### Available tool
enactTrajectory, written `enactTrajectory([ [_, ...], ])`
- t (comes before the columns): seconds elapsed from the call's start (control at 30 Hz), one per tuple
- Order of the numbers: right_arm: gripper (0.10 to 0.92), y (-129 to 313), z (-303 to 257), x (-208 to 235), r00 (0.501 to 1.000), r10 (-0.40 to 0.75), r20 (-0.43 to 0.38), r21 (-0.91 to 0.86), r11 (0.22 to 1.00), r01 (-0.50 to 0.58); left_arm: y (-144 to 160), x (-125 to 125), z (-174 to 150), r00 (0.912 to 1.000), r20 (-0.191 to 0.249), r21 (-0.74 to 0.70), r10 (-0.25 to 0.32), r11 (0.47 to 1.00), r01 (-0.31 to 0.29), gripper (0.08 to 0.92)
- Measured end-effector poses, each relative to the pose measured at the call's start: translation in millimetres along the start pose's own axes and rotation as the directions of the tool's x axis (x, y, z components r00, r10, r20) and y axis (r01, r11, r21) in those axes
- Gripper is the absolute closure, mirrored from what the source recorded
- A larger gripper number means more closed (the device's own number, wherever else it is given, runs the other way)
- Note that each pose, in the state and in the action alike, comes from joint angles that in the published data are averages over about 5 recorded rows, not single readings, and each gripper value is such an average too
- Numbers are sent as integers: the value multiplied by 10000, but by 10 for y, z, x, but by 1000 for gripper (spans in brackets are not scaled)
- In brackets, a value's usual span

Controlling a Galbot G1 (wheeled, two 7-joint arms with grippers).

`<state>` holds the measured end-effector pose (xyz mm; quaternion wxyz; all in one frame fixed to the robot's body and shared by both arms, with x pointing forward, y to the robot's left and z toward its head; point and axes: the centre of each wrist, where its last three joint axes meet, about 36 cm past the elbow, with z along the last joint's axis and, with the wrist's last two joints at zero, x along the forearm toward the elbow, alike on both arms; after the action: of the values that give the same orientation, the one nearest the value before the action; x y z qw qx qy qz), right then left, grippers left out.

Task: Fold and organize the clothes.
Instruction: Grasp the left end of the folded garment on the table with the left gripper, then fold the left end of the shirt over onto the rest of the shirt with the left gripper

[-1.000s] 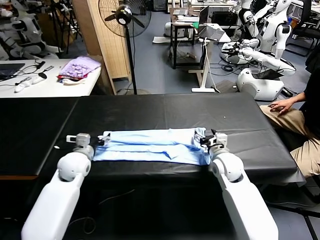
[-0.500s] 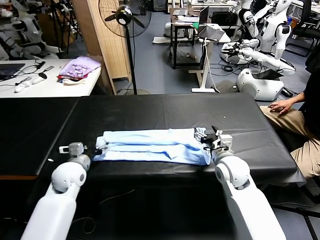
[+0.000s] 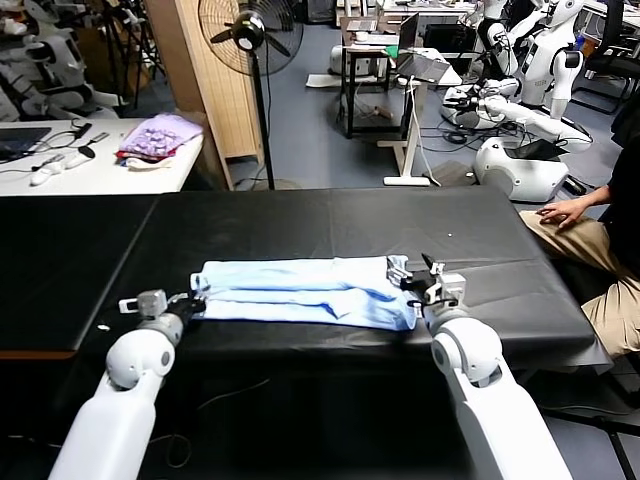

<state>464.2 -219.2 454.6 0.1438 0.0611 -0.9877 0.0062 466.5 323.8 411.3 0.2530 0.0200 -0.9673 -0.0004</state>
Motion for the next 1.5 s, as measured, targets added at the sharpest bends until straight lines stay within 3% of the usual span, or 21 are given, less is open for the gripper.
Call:
enactTrajectory([
  [0.2,224,34,11,53,10000,-46,-11,-56,10000,46,43,39,-6,9952,719,-1876,-662,9791,787,839],
  [0.3,224,30,7,81,10000,-33,8,-54,10000,33,163,70,-7,9855,1213,-3010,-1189,9416,1506,842],
  [0.5,224,59,-11,117,10000,-64,65,-113,9999,65,620,182,-122,9564,1923,-4840,-2198,8266,2873,842],
  [0.57,224,81,-6,131,9999,-87,57,-166,9998,88,680,237,-175,9524,1969,-5113,-2328,8045,3024,842],
  [0.63,224,101,2,150,9999,-100,37,-207,9997,101,638,288,-206,9544,1896,-5177,-2304,8025,2966,842],
  [0.73,224,100,18,186,10000,-56,-11,-229,9997,56,399,358,-242,9684,1636,-4783,-1883,8434,2448,842],
  [0.87,224,58,40,248,9999,74,-76,-210,9998,-76,-88,462,-309,9914,1116,-3419,-679,9341,1025,842],
  [0.97,224,20,55,298,9998,188,-112,-210,9996,-190,-426,523,-370,9968,709,-2092,367,9776,-211,842],
  [1.03,224,3,67,324,9996,252,-136,-227,9994,-255,-618,534,-412,9925,581,-1225,1071,9875,-994,842],
  [1.2,224,-10,93,349,9993,330,-196,-275,9991,-336,-1010,503,-473,9696,633,136,2365,9712,-2378,842],
  [1.33,224,5,101,352,9993,316,-219,-306,9990,-322,-1249,472,-459,9550,638,587,2896,9542,-2933,842],
  [1.5,224,24,97,338,9994,275,-222,-313,9991,-282,-1400,456,-421,9461,620,893,3177,9424,-3223,842],
])
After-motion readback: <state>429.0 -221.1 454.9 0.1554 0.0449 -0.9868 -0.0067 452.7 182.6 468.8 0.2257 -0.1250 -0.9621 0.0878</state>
